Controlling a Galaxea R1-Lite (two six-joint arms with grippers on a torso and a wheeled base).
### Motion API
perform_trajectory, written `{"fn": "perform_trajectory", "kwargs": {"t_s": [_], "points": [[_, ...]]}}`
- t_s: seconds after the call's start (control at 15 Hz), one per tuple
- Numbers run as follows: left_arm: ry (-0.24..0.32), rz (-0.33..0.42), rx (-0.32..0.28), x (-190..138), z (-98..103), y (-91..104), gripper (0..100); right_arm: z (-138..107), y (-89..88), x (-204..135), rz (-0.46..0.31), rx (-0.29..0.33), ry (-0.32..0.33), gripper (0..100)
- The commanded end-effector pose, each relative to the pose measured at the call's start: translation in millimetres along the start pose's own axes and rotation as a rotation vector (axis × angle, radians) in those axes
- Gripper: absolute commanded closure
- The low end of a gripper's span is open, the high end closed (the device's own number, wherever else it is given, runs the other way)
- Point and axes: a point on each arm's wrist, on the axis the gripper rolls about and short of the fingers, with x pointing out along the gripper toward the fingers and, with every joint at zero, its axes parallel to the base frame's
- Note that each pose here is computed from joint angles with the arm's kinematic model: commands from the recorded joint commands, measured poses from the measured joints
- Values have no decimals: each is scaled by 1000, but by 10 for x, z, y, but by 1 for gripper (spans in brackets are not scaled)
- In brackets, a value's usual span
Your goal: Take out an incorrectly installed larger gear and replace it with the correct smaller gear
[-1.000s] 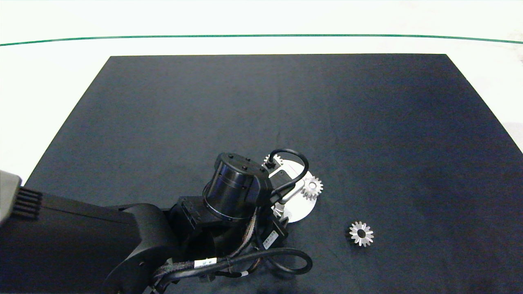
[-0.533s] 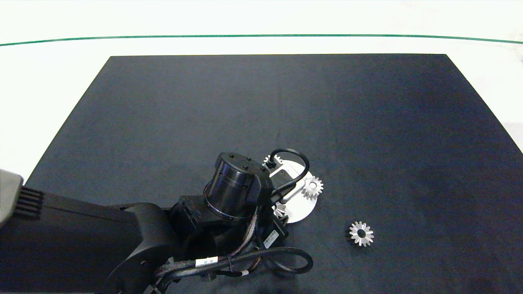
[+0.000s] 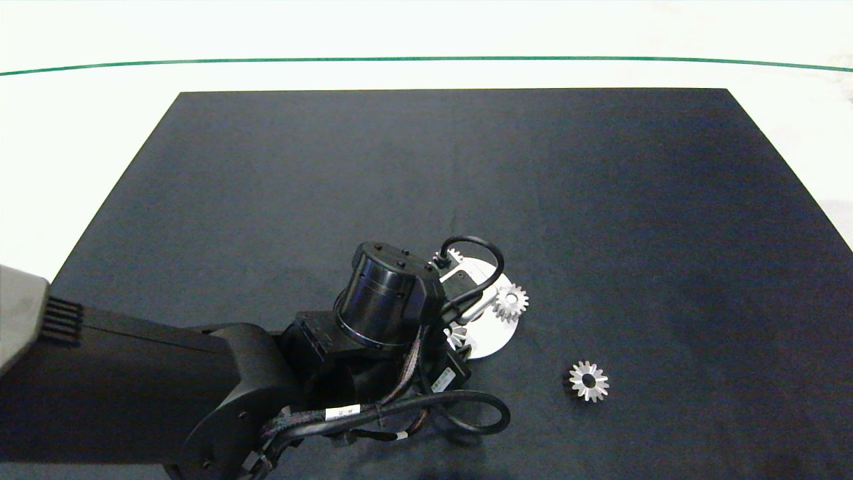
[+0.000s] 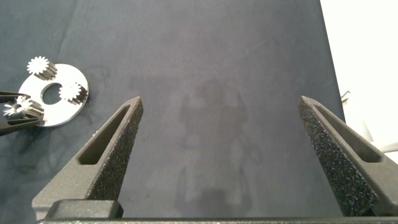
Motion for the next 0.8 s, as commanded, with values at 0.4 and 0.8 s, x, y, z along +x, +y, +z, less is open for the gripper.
{"fn": "perform_trajectory", "kwargs": {"t_s": [0.4, 0.8], "points": [[32, -14, 10, -107, 76, 31, 78, -6, 0, -5, 0, -1, 1, 0], [20, -11, 8, -159, 117, 56, 78, -2, 0, -2, 0, -1, 1, 0]]}}
